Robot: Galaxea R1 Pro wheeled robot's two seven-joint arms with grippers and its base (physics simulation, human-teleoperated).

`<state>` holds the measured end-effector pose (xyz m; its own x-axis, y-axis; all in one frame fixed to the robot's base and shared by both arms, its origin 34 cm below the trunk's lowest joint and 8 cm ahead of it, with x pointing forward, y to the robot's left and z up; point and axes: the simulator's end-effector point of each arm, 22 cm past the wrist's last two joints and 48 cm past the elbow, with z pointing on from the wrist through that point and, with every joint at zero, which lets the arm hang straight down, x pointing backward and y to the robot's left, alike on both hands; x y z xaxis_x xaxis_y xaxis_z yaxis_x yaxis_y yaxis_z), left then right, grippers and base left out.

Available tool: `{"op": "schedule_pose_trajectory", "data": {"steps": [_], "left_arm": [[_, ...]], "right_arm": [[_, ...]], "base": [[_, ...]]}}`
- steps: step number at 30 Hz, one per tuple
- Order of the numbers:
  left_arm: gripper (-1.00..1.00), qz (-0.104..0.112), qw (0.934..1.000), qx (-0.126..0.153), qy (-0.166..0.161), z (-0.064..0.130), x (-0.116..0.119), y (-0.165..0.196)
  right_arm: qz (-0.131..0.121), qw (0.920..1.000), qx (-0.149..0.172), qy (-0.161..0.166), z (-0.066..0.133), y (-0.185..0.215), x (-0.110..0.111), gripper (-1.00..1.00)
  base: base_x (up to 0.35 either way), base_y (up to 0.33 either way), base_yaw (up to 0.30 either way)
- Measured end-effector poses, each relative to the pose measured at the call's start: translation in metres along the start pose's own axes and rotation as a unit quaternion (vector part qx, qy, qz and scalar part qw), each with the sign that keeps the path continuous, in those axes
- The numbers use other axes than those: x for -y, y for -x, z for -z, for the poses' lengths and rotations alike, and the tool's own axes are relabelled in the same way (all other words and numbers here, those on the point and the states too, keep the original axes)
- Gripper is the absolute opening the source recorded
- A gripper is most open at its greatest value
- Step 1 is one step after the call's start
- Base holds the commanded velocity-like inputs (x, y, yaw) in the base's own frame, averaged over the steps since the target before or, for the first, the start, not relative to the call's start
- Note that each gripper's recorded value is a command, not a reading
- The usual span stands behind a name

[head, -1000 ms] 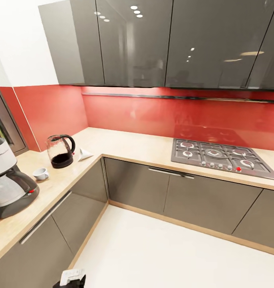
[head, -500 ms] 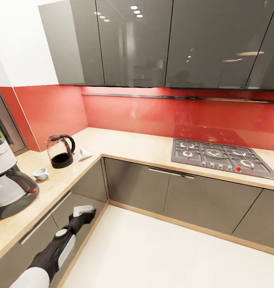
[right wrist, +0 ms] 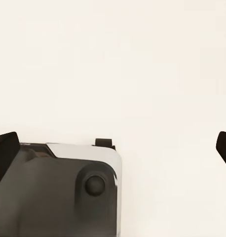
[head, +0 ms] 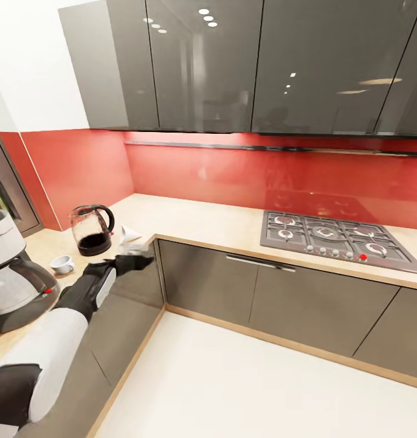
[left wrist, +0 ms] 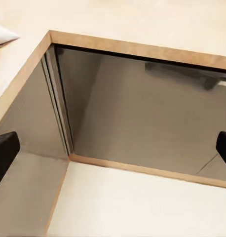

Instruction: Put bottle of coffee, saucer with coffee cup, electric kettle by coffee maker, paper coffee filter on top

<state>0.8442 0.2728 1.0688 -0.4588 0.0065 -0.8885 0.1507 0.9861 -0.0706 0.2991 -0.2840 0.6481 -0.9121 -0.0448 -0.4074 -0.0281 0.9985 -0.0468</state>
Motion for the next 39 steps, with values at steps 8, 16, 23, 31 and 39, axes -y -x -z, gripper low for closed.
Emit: {"op": "schedule_pose_trajectory", "data": {"steps": [8, 16, 23, 31, 39], "left_arm": [[1.0, -0.023, 0.9985, -0.017, 0.047, 0.015, -0.065, -0.009], [1.0, -0.02, 0.9983, -0.019, 0.051, 0.017, -0.072, -0.011], [1.0, -0.019, 0.9984, -0.018, 0.05, 0.016, -0.072, -0.011], [1.0, -0.02, 0.9983, -0.019, 0.051, 0.015, -0.072, -0.014], [1.0, -0.02, 0.9982, -0.024, 0.051, 0.011, -0.069, -0.021]], "right_arm": [[0.012, 0.9999, -0.006, -0.003, 0.0, -0.005, 0.005, 1.0], [0.018, 0.994, -0.105, -0.025, 0.014, -0.089, 0.039, 1.0], [0.02, 0.991, -0.128, -0.031, 0.019, -0.105, 0.049, 1.0], [0.021, 0.9907, -0.131, -0.029, 0.019, -0.107, 0.047, 1.0], [0.02, 0.9906, -0.133, -0.027, 0.019, -0.108, 0.045, 1.0]], "base": [[0.004, 0.0, 0.0], [0.25, 0.069, 0.0], [0.125, 0.035, 0.0], [0.11, 0.002, 0.059], [0.192, 0.0, 0.104]]}}
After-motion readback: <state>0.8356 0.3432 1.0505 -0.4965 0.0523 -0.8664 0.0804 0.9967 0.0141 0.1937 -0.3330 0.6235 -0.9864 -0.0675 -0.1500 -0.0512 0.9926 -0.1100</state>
